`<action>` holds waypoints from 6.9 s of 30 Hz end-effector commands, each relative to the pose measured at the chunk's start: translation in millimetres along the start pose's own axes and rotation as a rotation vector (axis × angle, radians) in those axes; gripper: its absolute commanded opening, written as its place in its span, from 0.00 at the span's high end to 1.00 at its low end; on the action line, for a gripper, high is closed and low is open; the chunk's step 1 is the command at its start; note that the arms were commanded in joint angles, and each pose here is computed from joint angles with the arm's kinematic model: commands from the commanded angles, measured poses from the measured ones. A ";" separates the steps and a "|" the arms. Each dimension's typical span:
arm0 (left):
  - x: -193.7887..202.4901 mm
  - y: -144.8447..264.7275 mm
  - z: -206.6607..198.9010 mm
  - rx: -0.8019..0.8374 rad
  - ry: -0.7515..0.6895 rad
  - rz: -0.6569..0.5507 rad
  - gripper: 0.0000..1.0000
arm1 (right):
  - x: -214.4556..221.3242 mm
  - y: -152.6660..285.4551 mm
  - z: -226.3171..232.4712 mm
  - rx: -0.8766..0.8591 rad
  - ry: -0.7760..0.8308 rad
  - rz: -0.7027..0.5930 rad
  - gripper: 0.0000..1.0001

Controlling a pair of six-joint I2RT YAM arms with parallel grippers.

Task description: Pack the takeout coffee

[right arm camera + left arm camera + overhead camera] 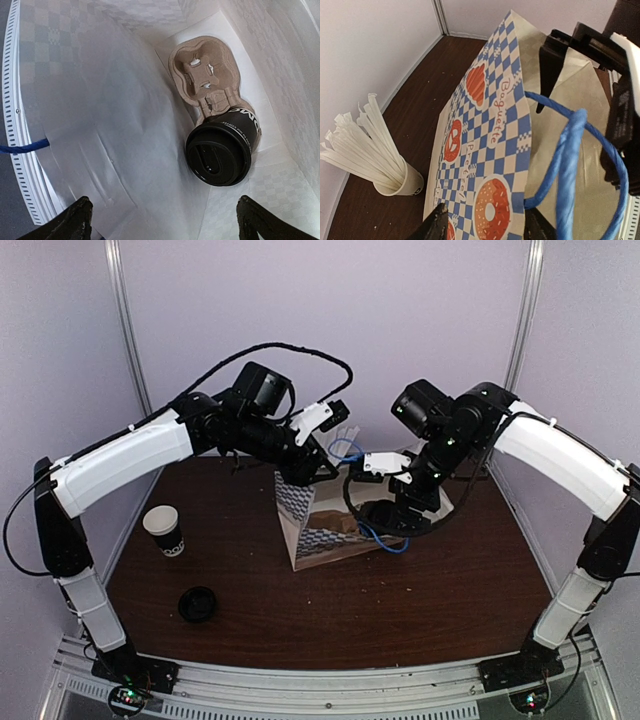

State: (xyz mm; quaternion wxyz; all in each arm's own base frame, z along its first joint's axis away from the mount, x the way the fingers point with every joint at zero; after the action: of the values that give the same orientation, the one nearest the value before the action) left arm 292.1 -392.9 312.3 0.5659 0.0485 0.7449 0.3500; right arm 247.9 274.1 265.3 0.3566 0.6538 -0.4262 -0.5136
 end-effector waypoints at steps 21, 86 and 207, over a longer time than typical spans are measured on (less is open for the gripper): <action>-2.0 12.5 -54.4 0.075 -0.125 -0.023 1.00 | 63.5 137.0 -34.2 0.212 -0.214 -0.265 0.00; 7.9 13.4 24.4 0.156 0.191 -0.020 1.00 | -29.3 32.6 38.1 -0.097 0.303 -0.163 0.63; -32.0 -53.8 255.2 0.063 0.669 -0.318 0.54 | 98.6 67.9 -56.9 0.051 -0.410 -0.252 0.21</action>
State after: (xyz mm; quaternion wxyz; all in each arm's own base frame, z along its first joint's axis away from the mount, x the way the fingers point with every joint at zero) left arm 534.2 -316.6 250.2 0.3046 -0.1594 0.8917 0.2945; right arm 295.1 163.7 308.3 0.1779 0.6043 -0.4028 -0.6640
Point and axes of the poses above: each gripper's point midway between its finger pads, its own y axis back along the fingers, its own z axis along the line the jaws close on, x = y × z, the point moved 2 cm from there along y, back along the fingers, and after that the axes turned 13 degrees about y, right-handed, at the moved point
